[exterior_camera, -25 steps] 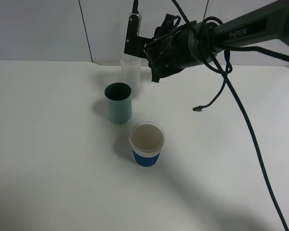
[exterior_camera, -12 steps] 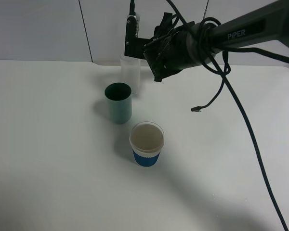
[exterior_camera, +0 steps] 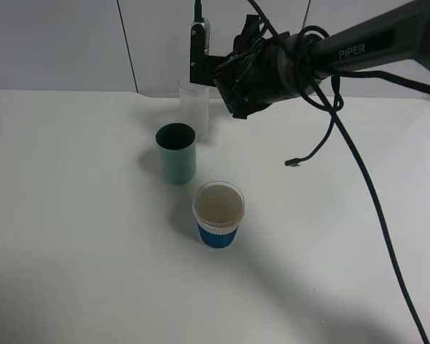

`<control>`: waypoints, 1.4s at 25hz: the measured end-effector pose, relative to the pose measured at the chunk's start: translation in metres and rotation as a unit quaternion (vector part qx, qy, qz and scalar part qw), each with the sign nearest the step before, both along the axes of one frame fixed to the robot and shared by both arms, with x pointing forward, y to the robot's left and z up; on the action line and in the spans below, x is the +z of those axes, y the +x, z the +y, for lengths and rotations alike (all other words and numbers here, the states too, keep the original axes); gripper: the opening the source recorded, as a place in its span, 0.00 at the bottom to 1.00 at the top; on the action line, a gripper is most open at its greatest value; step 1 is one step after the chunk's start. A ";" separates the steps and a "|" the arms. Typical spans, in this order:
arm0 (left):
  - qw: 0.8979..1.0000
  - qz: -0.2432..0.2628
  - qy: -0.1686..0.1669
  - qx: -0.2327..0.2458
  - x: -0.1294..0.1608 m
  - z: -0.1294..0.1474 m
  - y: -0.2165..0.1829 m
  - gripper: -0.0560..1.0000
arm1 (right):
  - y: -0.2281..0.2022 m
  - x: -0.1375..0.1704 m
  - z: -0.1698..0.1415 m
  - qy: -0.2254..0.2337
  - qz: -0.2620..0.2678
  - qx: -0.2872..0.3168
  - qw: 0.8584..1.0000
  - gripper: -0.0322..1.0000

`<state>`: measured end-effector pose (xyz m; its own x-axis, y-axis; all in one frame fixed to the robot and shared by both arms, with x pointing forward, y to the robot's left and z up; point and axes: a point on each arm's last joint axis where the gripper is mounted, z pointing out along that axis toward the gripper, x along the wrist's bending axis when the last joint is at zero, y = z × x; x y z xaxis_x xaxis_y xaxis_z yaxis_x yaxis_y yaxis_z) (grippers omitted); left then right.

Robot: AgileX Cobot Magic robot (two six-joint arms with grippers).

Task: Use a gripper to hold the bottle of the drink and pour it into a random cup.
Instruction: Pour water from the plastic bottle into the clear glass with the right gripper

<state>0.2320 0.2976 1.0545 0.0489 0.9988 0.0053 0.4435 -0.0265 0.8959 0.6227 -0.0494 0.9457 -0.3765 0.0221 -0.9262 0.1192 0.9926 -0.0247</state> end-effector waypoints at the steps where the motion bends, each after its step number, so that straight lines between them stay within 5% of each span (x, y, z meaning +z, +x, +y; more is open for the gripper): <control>1: 1.000 0.000 0.000 0.000 0.000 0.000 0.000 0.99 | 0.000 0.000 0.000 0.000 0.000 0.000 1.000 0.57; 35: 1.000 0.000 0.000 0.000 0.000 0.000 0.000 0.99 | 0.000 0.004 -0.008 -0.081 -0.012 -0.016 0.997 0.57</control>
<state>0.2320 0.2976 1.0545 0.0489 0.9988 0.0053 0.4435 -0.0265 0.8959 0.6230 -0.0572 0.9502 -0.3553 -0.1172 -0.9274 0.1526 0.9715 -0.1812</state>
